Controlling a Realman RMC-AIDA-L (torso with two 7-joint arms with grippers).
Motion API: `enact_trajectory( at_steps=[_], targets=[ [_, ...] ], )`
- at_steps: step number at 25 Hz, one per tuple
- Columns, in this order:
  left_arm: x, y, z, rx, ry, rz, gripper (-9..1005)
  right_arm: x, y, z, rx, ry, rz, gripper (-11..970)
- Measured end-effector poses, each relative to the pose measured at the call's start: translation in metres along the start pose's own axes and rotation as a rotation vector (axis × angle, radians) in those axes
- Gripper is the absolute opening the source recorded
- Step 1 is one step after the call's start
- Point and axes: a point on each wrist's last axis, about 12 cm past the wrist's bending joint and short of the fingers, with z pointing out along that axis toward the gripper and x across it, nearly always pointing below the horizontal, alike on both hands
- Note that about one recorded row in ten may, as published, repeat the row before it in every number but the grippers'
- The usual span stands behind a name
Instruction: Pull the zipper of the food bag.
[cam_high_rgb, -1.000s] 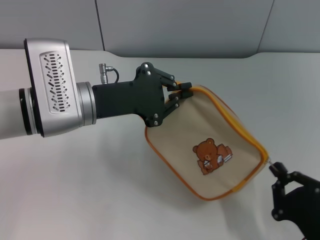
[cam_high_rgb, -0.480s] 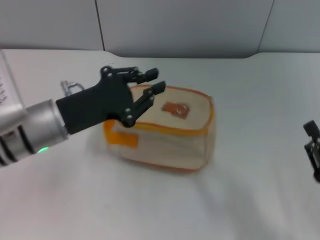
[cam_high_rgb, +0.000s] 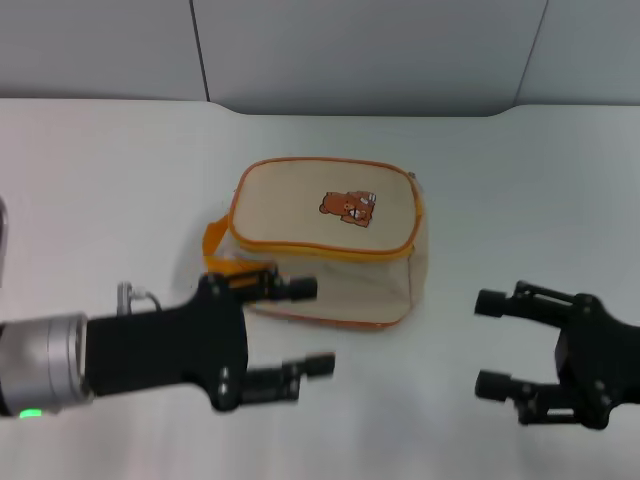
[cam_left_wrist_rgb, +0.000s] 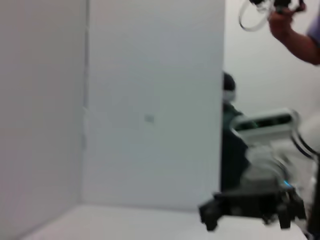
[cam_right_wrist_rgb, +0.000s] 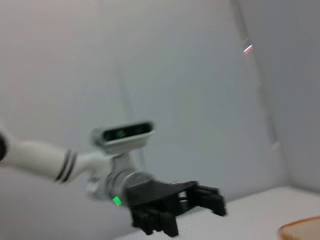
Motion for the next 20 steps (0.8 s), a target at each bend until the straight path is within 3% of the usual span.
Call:
enact_trajectory(
  at_steps=[4,12,20],
  targets=[
    [0.006,-0.008,-0.004,0.011,0.016,-0.014,641,-0.002,-0.003,0.006,-0.041,0.044,-0.013,835],
    [0.006,-0.011,-0.014,-0.008,-0.007,-0.012,829,-0.001,-0.003,0.005,-0.038,0.052,-0.029,847],
    [0.008,-0.014,-0.015,-0.009,0.001,-0.013,829,-0.001,-0.003,0.004,-0.031,0.059,-0.041,846]
  ],
)
